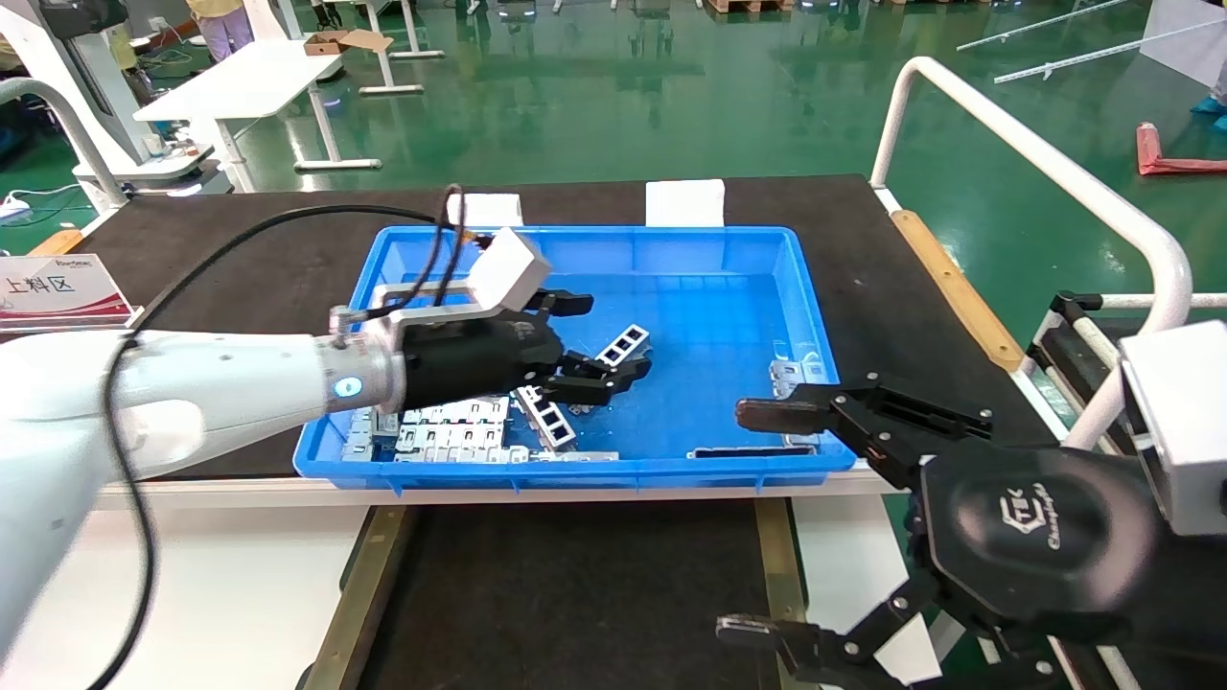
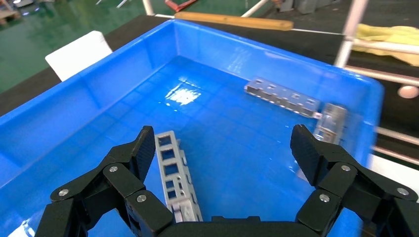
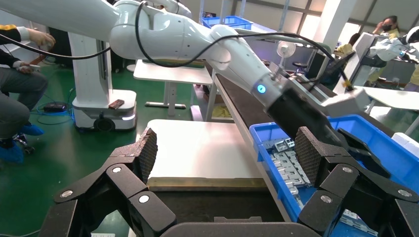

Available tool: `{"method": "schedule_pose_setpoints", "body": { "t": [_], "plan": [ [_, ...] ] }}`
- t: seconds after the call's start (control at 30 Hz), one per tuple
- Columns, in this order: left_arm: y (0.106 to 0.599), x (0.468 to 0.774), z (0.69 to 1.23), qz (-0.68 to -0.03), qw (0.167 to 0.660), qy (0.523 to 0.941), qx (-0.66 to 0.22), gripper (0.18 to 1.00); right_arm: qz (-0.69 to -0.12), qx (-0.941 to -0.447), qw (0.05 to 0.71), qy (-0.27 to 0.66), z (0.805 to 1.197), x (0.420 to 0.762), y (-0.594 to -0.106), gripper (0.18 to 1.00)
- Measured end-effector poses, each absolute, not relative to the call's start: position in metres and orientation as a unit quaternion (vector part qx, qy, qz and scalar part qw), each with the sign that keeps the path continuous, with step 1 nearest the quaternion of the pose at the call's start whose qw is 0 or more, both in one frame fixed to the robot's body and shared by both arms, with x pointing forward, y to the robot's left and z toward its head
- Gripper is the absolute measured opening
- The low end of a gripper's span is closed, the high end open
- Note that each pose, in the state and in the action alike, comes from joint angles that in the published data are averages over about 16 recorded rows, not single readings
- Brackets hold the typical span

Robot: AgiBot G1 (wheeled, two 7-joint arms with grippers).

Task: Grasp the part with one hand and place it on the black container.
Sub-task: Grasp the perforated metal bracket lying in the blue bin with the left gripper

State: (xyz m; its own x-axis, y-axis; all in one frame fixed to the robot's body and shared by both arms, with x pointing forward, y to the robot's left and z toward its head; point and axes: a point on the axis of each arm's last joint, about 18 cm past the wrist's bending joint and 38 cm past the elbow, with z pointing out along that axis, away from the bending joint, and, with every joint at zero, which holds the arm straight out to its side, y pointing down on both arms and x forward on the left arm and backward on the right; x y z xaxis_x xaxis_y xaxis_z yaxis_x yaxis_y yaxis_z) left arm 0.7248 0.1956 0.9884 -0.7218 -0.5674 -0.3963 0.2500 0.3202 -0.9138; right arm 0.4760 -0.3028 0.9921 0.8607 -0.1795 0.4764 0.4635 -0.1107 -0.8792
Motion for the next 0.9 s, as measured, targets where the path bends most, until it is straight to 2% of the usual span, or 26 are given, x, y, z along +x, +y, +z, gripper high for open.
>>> {"method": "schedule_pose_setpoints", "body": {
  "t": [0.4, 0.9],
  "plan": [
    [0.177, 0.754, 0.969, -0.545, 0.38, 0.73, -0.162, 1.001, -0.244, -0.704, 0.659, -0.101, 0.992, 0.476, -0.303, 1.001],
    [0.179, 0.769, 0.947, -0.53, 0.399, 0.717, -0.214, 1.001, -0.244, -0.704, 0.659, -0.101, 0.992, 0.476, -0.303, 1.001]
  ]
}}
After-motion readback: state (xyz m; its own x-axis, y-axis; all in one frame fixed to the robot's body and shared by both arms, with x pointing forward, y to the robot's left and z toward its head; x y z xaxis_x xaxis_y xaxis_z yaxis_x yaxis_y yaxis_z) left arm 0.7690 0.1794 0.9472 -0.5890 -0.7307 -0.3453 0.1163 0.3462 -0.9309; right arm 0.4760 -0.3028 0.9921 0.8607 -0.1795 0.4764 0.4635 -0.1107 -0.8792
